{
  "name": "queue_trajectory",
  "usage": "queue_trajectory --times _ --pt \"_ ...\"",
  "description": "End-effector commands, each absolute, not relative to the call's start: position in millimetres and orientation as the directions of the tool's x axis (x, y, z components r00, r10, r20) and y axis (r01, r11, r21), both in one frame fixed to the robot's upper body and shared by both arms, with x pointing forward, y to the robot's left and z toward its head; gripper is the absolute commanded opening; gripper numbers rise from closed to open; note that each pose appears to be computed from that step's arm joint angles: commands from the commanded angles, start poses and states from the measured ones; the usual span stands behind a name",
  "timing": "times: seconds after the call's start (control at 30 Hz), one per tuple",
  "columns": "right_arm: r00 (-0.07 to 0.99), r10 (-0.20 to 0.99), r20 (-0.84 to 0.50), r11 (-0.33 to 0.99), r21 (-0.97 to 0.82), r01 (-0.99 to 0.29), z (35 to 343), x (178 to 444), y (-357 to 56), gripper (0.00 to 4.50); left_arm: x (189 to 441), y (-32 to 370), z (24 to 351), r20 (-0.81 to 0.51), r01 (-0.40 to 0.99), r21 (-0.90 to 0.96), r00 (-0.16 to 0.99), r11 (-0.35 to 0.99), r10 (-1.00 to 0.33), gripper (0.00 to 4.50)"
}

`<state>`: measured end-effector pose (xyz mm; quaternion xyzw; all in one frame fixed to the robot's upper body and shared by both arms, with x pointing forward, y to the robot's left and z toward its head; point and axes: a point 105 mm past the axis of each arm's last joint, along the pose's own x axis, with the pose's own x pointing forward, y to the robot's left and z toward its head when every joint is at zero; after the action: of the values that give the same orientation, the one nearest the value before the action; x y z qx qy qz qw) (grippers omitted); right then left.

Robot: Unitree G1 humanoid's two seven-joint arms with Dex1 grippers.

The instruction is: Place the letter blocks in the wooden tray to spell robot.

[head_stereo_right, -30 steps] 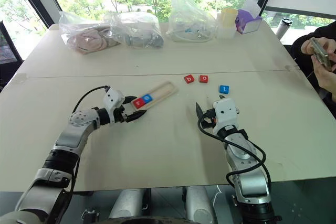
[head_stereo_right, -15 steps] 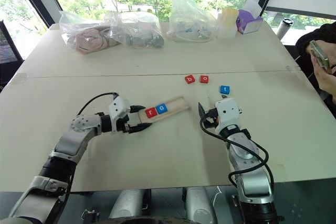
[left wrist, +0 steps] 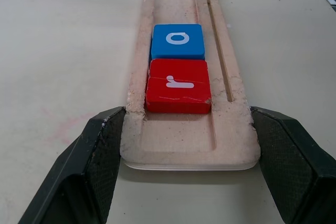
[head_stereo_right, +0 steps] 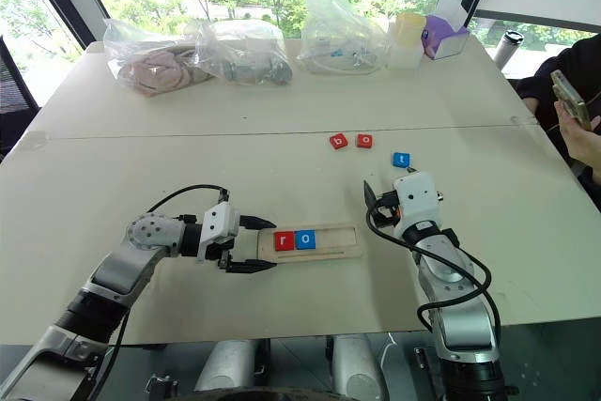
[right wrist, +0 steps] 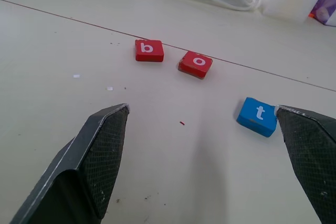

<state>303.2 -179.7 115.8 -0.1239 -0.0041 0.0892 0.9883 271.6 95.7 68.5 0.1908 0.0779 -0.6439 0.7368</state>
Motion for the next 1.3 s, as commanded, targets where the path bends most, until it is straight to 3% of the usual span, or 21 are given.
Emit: queue_trajectory --times 0.03,0.33,0.4,0.43,0.73,1.07,1.3 --pt "0.981 0.192 0.042 0.949 -0.261 -0.175 132 301 -177 4.50 267 97 57 -0.391 0.982 0.163 0.157 0.100 -0.907 3.14" --pt "0.977 0.209 0.043 0.945 -0.267 -0.190 134 306 -176 4.50 262 104 38 -0.419 0.980 0.139 0.187 0.140 -0.889 3.14" --pt "0.976 0.213 0.044 0.944 -0.268 -0.194 135 307 -175 4.50 262 106 35 -0.423 0.979 0.132 0.194 0.152 -0.885 4.19" --pt "0.976 0.214 0.044 0.943 -0.269 -0.195 135 308 -175 4.50 261 107 35 -0.424 0.979 0.129 0.196 0.156 -0.884 4.46" --pt "0.972 0.232 0.048 0.939 -0.270 -0.211 137 310 -172 4.50 269 132 33 -0.452 0.962 0.171 0.268 0.213 -0.851 4.46" --pt "0.939 0.343 0.025 0.914 -0.240 -0.328 138 320 -150 4.50 252 192 39 -0.514 0.934 0.174 0.357 0.313 -0.780 4.46" --pt "0.902 0.431 -0.019 0.873 -0.244 -0.423 148 345 -131 4.50 258 200 82 -0.404 0.875 0.199 0.484 0.442 -0.776 4.46"
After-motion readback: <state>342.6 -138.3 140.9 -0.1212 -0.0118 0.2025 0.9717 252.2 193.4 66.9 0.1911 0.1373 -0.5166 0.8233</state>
